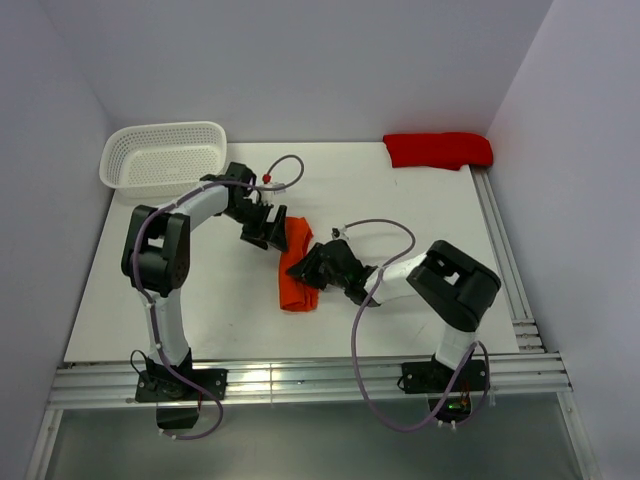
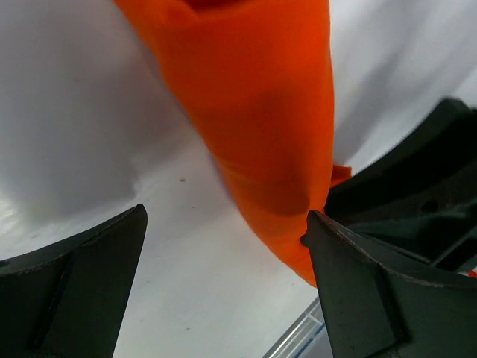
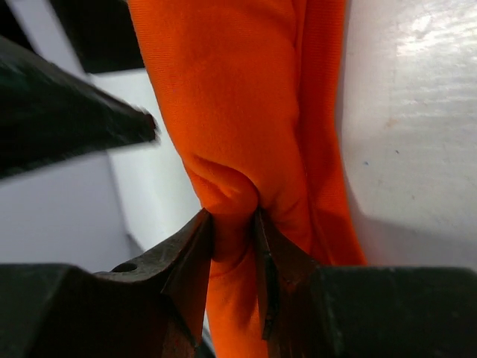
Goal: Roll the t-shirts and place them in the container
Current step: Roll the tshirt
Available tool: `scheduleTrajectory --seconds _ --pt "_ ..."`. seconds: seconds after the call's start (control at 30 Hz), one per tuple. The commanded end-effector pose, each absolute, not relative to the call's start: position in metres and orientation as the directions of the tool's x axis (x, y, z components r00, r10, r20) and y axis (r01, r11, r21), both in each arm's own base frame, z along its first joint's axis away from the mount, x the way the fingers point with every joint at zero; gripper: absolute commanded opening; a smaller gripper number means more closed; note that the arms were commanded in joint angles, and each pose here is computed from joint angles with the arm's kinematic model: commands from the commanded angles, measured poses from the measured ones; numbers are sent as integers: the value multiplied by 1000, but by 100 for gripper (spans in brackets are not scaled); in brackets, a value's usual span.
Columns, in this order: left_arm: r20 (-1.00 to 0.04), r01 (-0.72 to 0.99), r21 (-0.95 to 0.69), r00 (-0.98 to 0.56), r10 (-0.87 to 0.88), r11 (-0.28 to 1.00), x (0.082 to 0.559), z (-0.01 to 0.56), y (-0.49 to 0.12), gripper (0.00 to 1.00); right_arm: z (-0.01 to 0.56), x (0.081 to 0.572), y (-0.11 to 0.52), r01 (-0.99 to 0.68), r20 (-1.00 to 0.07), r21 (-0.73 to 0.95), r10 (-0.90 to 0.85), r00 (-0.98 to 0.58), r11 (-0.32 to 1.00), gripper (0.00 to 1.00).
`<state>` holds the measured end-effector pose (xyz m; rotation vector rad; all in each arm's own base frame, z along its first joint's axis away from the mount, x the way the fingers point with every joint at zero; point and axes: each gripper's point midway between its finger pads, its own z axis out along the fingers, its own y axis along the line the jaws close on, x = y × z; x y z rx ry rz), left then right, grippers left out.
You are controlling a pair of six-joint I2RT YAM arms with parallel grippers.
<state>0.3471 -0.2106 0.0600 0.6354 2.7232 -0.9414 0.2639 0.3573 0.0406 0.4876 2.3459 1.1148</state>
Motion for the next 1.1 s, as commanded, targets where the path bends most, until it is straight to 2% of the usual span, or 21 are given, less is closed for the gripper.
scheduleTrajectory --seconds 0.0,0.23,0.4,0.47,0.63,0.67,0.73,0.77,0.9,1.07 --pt "-405 527 -618 -850 337 584 342 76 -230 94 17 249 356 167 -154 831 508 -848 531 33" --pt "-375 481 -625 -876 304 616 344 52 -230 90 8 241 349 226 -64 864 544 -837 450 32" --pt "-348 438 -591 -896 276 678 357 47 -228 80 17 241 359 231 2 907 547 -837 351 30" --pt "-333 431 -571 -900 283 699 357 44 -227 74 15 241 360 231 -4 903 545 -838 362 30" --pt "-314 436 -481 -896 315 761 360 34 -225 62 16 244 357 220 -47 885 548 -835 410 32" --pt "-306 429 -471 -899 313 771 359 33 -224 58 14 243 355 227 -50 875 547 -836 428 33" --pt "-300 425 -435 -900 317 794 361 29 -222 53 12 244 354 220 -78 858 541 -838 464 35" --pt "-294 424 -423 -900 321 801 360 26 -221 49 10 246 351 223 -91 848 546 -833 481 39" --pt "-278 437 -358 -893 353 825 357 19 -221 46 16 245 336 215 -184 782 546 -817 585 49" --pt "-273 451 -320 -886 375 833 355 16 -221 46 39 251 307 218 -323 692 566 -759 688 52"
